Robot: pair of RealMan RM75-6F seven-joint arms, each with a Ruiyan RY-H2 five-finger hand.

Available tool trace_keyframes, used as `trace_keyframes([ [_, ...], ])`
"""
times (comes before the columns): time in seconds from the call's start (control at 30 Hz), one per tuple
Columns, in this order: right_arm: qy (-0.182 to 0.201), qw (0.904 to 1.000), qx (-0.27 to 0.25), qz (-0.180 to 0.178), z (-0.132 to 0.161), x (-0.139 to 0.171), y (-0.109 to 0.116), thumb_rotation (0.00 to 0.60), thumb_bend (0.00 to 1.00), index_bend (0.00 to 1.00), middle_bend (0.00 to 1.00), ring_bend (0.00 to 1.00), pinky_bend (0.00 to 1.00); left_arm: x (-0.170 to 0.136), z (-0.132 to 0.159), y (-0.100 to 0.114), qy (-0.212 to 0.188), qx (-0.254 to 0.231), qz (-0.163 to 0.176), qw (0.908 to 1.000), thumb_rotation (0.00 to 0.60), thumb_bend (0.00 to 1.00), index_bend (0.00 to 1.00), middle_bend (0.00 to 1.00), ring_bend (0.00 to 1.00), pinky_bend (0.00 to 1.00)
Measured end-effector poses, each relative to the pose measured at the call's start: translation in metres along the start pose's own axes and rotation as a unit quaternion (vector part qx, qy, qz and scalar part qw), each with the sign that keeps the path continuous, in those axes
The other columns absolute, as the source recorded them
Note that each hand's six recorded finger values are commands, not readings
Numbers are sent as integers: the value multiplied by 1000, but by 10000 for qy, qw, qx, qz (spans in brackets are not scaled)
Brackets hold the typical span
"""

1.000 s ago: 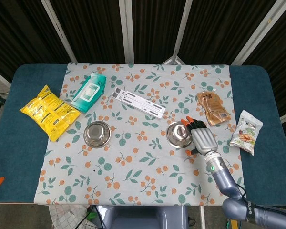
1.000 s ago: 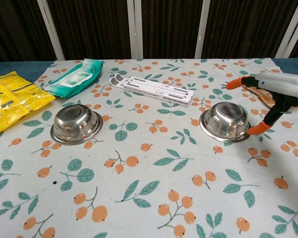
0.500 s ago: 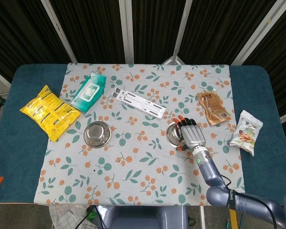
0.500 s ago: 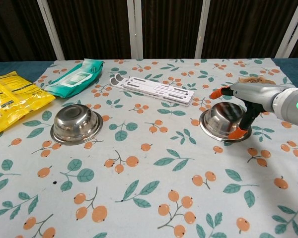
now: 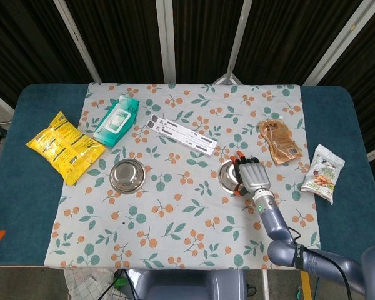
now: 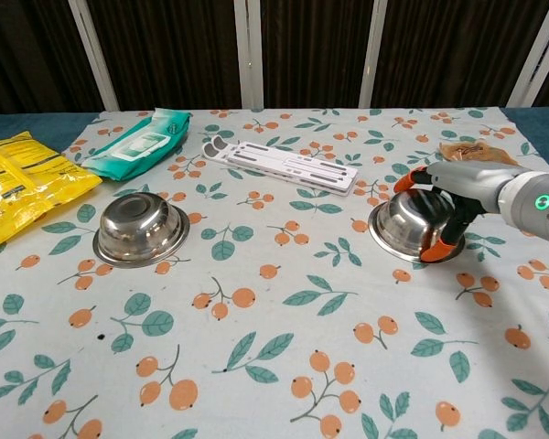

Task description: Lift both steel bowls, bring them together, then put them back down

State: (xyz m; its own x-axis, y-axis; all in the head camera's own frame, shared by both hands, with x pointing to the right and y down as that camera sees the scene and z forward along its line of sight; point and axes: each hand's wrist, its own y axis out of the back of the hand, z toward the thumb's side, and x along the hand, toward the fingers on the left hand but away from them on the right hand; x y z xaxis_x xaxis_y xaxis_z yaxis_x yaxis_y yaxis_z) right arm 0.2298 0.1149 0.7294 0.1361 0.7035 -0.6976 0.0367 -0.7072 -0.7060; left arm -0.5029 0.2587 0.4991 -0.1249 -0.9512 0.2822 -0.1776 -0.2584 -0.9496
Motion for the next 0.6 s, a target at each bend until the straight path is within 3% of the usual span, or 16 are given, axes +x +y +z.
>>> trace_keyframes([
  [0.23,30,10000,29,-71,2,0,-4,600,67,207,161,291,157,0,1,-1,2,6,-7,10000,600,50,151,0,0,118],
  [0.4,63,9998,49,-157,5,0,-4,600,71,287,259,329,179,0,1,-1,0,-14,-13,10000,600,50,151,0,0,118],
  [0.6,101,9995,117,-281,7,1,-4,600,131,377,306,370,202,1,1,-2,-27,0,-45,10000,600,63,151,0,0,119],
])
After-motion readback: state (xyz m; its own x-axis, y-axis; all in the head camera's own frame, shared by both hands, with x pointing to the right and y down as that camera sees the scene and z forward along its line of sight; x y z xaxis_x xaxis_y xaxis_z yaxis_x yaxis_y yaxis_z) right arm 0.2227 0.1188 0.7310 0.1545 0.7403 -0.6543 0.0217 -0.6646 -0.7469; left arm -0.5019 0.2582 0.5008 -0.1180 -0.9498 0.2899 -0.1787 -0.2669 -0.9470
